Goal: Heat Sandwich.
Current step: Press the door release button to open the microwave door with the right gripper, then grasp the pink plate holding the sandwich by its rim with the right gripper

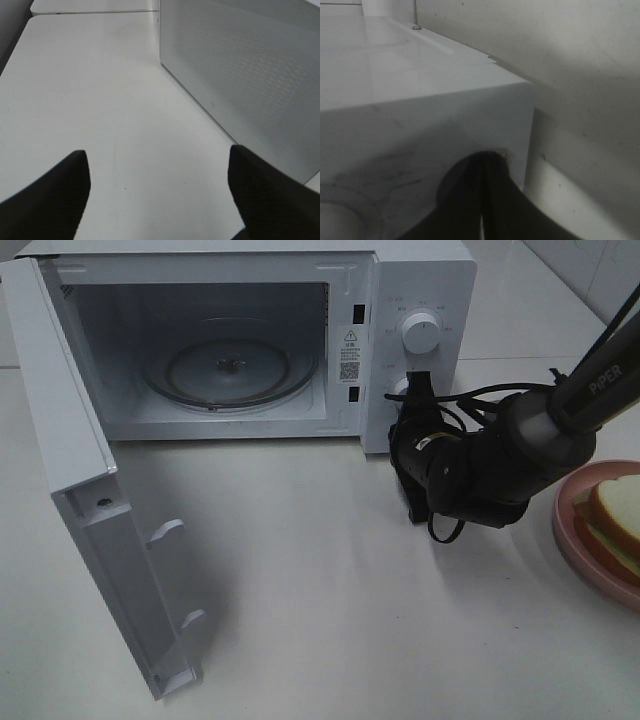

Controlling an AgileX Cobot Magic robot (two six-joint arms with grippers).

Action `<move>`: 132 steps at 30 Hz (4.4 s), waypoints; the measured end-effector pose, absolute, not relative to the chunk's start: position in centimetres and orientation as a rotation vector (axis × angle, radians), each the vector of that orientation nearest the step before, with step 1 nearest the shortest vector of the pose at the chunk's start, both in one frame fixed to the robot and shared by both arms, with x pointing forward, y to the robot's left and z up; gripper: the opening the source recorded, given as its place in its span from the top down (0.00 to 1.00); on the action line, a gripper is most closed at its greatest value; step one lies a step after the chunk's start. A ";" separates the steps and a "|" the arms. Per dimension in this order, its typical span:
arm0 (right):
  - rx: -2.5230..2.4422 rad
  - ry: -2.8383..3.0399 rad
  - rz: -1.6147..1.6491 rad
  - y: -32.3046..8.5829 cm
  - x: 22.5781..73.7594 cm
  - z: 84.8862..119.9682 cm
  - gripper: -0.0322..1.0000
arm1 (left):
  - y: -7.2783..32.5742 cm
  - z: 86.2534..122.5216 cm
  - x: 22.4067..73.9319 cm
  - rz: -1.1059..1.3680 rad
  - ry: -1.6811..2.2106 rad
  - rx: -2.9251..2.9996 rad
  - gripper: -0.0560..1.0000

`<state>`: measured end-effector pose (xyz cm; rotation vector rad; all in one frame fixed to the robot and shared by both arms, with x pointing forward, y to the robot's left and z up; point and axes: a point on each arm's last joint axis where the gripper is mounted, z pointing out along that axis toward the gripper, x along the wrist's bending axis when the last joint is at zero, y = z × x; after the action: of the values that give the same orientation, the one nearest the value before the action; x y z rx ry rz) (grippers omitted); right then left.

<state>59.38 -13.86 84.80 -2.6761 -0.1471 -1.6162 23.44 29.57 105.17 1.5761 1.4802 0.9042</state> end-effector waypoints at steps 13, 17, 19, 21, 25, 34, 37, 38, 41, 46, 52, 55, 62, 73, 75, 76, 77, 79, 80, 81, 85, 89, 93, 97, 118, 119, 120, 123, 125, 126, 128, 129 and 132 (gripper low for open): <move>-2.730 -0.361 -1.552 -14.0 59.4 86.6 0.96 | 29.6 105.2 23.4 0.904 1.480 1.576 0.28; -2.737 -0.417 -1.532 -14.1 59.1 87.0 0.96 | 29.6 105.2 23.4 0.904 1.480 1.576 0.28; -2.735 -0.489 -1.547 -14.3 58.7 87.4 0.96 | 29.6 105.2 23.4 0.904 1.480 1.576 0.28; -2.732 -0.517 -1.556 -14.3 58.6 87.5 0.96 | 29.6 105.2 23.4 0.904 1.480 1.576 0.28; -2.704 -0.565 -1.638 -14.7 57.9 88.3 0.96 | 29.6 105.2 23.4 0.904 1.480 1.576 0.28; -2.672 -0.558 -1.812 -16.7 55.6 90.1 0.96 | 29.6 105.2 23.4 0.904 1.480 1.576 0.28; -2.664 -0.584 -1.835 -17.0 55.1 90.5 0.96 | 29.6 105.2 23.4 0.904 1.480 1.576 0.28; -2.658 -0.593 -1.848 -17.1 54.9 90.8 0.96 | 29.6 105.2 23.4 0.904 1.480 1.576 0.28; -2.664 -0.639 -1.860 -17.5 54.1 91.2 0.96 | 29.6 105.2 23.4 0.904 1.480 1.576 0.28; -2.674 -0.837 -1.866 -17.7 53.4 92.3 0.96 | 29.6 105.2 23.4 0.904 1.480 1.576 0.28; -2.648 -1.254 -1.811 -17.6 52.5 94.0 0.96 | 29.6 105.2 23.4 0.904 1.480 1.576 0.28; -2.626 -1.359 -1.784 -17.6 52.1 94.5 0.96 | 29.6 105.2 23.4 0.904 1.480 1.576 0.28; -2.437 -1.854 -1.696 -17.5 50.3 97.4 0.95 | 29.6 105.2 23.4 0.904 1.480 1.576 0.28; -2.195 -2.131 -1.450 -17.4 49.7 100.8 0.94 | 29.6 105.2 23.4 0.904 1.480 1.576 0.28; -2.193 -2.153 -1.363 -18.3 50.3 101.5 0.94 | 29.6 105.2 23.4 0.904 1.480 1.576 0.28; -2.193 -2.153 -1.363 -18.3 50.3 101.5 0.94 | 29.6 105.2 23.4 0.904 1.480 1.576 0.28; -2.191 -2.170 -1.332 -18.6 50.4 101.5 0.94 | 29.6 105.2 23.4 0.904 1.480 1.576 0.28; -2.173 -2.249 -1.224 -19.5 50.5 101.6 0.94 | 29.6 105.2 23.4 0.904 1.480 1.576 0.28; -2.157 -2.286 -1.175 -19.8 50.5 101.6 0.94 | 29.6 105.2 23.4 0.904 1.480 1.576 0.28; -2.157 -2.286 -1.175 -19.8 50.5 101.6 0.94 | 29.6 105.2 23.4 0.904 1.480 1.576 0.28; -2.073 -2.445 -0.962 -20.5 50.2 101.8 0.93 | 29.6 105.2 23.4 0.904 1.480 1.576 0.28; -2.031 -2.548 -0.799 -21.0 50.0 102.4 0.90 | 29.6 105.2 23.4 0.904 1.480 1.576 0.28; -2.035 -2.615 -0.636 -21.7 49.8 103.0 0.81 | 29.6 105.2 23.4 0.904 1.480 1.576 0.28; -2.065 -2.640 -0.511 -22.3 49.8 103.7 0.64 | 29.6 105.2 23.4 0.904 1.480 1.576 0.28; -2.287 -2.336 0.002 -25.8 52.3 102.3 0.22 | 29.6 105.2 23.4 0.904 1.480 1.576 0.28; -2.305 -2.312 0.024 -26.0 52.5 101.9 0.23 | 29.6 105.2 23.4 0.904 1.480 1.576 0.28; -2.308 -2.307 0.027 -26.0 52.7 101.7 0.23 | 29.6 105.2 23.4 0.904 1.480 1.576 0.28; -2.325 -2.286 0.027 -25.9 52.7 100.8 0.23 | 29.6 105.2 23.4 0.904 1.480 1.576 0.28; -2.332 -2.276 0.025 -25.9 52.7 99.9 0.23 | 29.6 105.2 23.4 0.904 1.480 1.576 0.28; -2.345 -2.262 0.015 -25.9 52.7 99.0 0.23 | 29.6 105.2 23.4 0.904 1.480 1.576 0.28; -2.345 -2.261 0.012 -25.9 52.6 98.6 0.23 | 29.6 105.2 23.4 0.904 1.480 1.576 0.28; -2.343 -2.264 0.007 -25.9 52.6 98.2 0.23 | 29.6 105.2 23.4 0.904 1.480 1.576 0.28; -2.342 -2.267 -0.009 -25.8 52.6 97.2 0.23 | 29.6 105.2 23.4 0.904 1.480 1.576 0.28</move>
<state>52.58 -25.83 97.25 -2.3416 -2.2672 -0.0089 23.44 29.57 105.17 1.5761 1.4802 0.9042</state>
